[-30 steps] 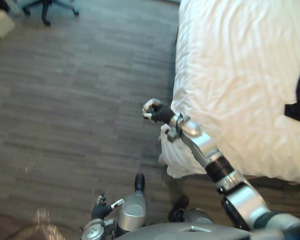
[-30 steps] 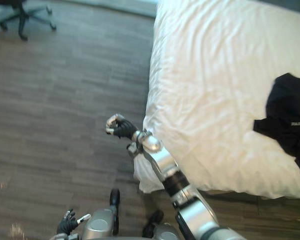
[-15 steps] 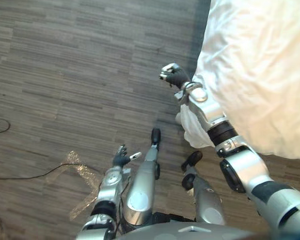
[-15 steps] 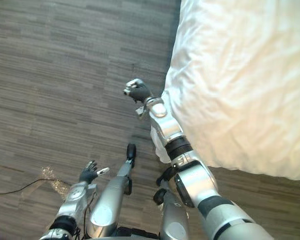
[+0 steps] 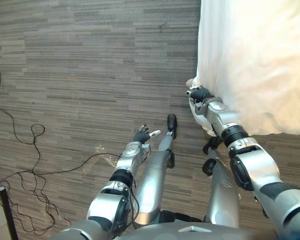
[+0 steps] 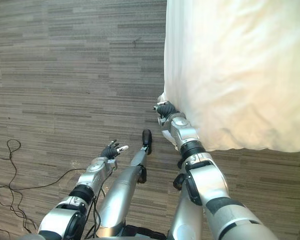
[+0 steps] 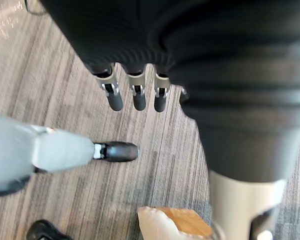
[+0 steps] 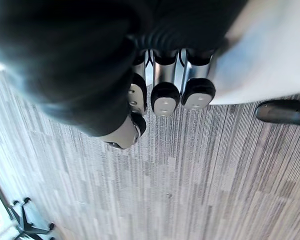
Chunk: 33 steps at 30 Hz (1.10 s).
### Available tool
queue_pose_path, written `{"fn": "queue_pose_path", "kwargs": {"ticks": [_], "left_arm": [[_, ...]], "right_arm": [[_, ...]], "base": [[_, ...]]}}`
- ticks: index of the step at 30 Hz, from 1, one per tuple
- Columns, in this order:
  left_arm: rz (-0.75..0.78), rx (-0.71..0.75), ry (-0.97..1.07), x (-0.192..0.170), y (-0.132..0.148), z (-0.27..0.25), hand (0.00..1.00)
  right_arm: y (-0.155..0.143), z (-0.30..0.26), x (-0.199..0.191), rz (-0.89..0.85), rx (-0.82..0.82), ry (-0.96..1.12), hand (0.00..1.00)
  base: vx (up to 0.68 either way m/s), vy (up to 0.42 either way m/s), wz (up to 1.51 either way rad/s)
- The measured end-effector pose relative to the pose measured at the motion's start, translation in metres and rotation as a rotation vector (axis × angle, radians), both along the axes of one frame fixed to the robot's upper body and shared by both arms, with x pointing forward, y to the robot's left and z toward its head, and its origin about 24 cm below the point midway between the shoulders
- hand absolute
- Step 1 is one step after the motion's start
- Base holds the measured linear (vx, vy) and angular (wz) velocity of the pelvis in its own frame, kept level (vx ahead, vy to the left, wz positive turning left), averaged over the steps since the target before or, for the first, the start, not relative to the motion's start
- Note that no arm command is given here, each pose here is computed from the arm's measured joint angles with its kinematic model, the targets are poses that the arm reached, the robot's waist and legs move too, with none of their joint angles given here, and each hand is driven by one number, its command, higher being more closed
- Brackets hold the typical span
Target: Tidy the bed and pick cloth on bed and put in laundry
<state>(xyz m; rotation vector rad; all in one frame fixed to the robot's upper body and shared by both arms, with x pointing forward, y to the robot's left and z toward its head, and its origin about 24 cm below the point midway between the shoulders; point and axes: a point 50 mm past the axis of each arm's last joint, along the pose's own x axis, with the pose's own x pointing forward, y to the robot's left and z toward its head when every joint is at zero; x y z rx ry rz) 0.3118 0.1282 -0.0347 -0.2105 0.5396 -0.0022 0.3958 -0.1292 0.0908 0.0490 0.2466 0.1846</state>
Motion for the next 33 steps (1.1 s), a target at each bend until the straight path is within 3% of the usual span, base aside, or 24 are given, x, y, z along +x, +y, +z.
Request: {"fn": "queue_pose_path", "kwargs": {"ticks": [11,13,15,16,18,19,24,29,33], "left_arm": [[0.137,0.015,0.086,-0.006,0.046,-0.007,0.0],[0.145,0.023,0.099,-0.011,0.051,-0.01,0.0],[0.151,0.032,0.123,-0.019,0.057,-0.017,0.0],[0.151,0.032,0.126,-0.02,0.057,-0.018,0.0],[0.148,0.033,0.16,-0.028,0.06,-0.026,0.0],[0.146,0.034,0.169,-0.031,0.062,-0.028,0.0],[0.116,0.071,0.201,-0.055,0.077,-0.04,0.0],[0.116,0.089,0.264,-0.083,0.086,-0.055,0.0],[0.098,0.086,0.346,-0.112,0.08,-0.074,0.0]], "right_arm": [[0.012,-0.056,-0.036,0.021,0.375,0.04,1.0],[-0.005,-0.068,-0.044,-0.068,0.437,0.044,1.0],[-0.051,-0.095,-0.064,-0.292,0.477,0.085,1.0],[-0.057,-0.097,-0.067,-0.32,0.48,0.088,1.0],[-0.11,-0.113,-0.093,-0.537,0.49,0.085,1.0],[-0.12,-0.115,-0.099,-0.577,0.487,0.077,1.0],[-0.17,-0.09,-0.121,-0.746,0.456,-0.156,1.0],[-0.179,0.001,-0.122,-0.631,0.439,-0.596,1.0],[-0.165,0.045,-0.124,-0.465,0.421,-0.788,1.0]], "base": [[0.01,0.054,-0.16],[0.03,0.035,-0.32],[0.05,0.036,-0.33],[0.08,0.028,-0.2],[0.1,0.018,-0.06],[0.13,0.001,-0.15],[0.12,-0.043,-0.31],[0.06,-0.068,-0.14],[0.07,-0.031,-0.06]]}}
